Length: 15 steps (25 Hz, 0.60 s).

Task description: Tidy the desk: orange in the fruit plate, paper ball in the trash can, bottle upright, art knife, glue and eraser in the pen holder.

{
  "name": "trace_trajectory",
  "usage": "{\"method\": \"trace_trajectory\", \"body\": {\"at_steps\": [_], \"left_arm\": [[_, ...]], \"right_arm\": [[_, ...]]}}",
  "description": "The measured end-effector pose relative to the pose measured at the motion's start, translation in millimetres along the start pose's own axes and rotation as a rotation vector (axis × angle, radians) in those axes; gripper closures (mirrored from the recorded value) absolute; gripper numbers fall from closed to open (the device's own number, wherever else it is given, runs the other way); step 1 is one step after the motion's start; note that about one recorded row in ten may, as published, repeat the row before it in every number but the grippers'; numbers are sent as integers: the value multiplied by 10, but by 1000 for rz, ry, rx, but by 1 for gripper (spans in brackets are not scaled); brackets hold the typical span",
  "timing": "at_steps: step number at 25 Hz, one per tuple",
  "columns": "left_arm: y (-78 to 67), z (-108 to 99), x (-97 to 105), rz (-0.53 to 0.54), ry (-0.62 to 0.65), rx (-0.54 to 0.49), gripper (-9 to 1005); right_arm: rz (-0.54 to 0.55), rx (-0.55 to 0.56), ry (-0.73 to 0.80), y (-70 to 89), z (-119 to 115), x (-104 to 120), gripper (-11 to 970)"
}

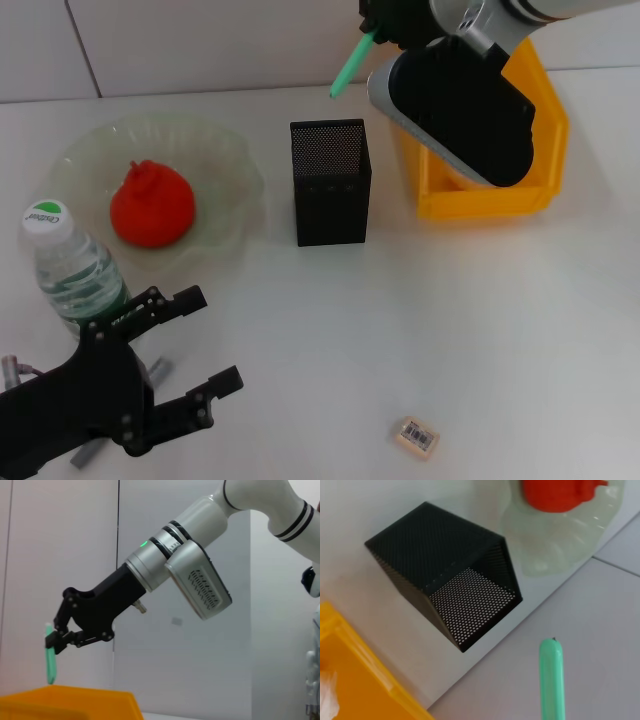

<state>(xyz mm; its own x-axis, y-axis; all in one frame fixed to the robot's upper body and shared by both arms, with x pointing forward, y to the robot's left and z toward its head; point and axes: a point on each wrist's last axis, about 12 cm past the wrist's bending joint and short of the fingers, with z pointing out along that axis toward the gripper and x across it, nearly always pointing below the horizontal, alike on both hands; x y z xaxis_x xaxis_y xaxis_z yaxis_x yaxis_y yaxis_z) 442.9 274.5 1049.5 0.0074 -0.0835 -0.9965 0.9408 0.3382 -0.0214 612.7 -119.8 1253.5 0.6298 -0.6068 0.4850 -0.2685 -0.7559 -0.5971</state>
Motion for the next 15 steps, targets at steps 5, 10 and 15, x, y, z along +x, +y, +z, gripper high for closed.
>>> {"method": "trace_trajectory", "body": {"at_steps": [5, 10, 15], "left_arm": [[-1, 8, 0, -14, 3, 10, 185], [-15, 24, 11, -19, -1, 11, 185], [-13, 39, 12, -16, -3, 13, 185]], "right_arm": [[-69, -5, -1, 4, 98, -23, 891], [-109, -15, -10, 2, 192, -80, 891], [-145, -8, -12, -9, 285, -125, 891]]}}
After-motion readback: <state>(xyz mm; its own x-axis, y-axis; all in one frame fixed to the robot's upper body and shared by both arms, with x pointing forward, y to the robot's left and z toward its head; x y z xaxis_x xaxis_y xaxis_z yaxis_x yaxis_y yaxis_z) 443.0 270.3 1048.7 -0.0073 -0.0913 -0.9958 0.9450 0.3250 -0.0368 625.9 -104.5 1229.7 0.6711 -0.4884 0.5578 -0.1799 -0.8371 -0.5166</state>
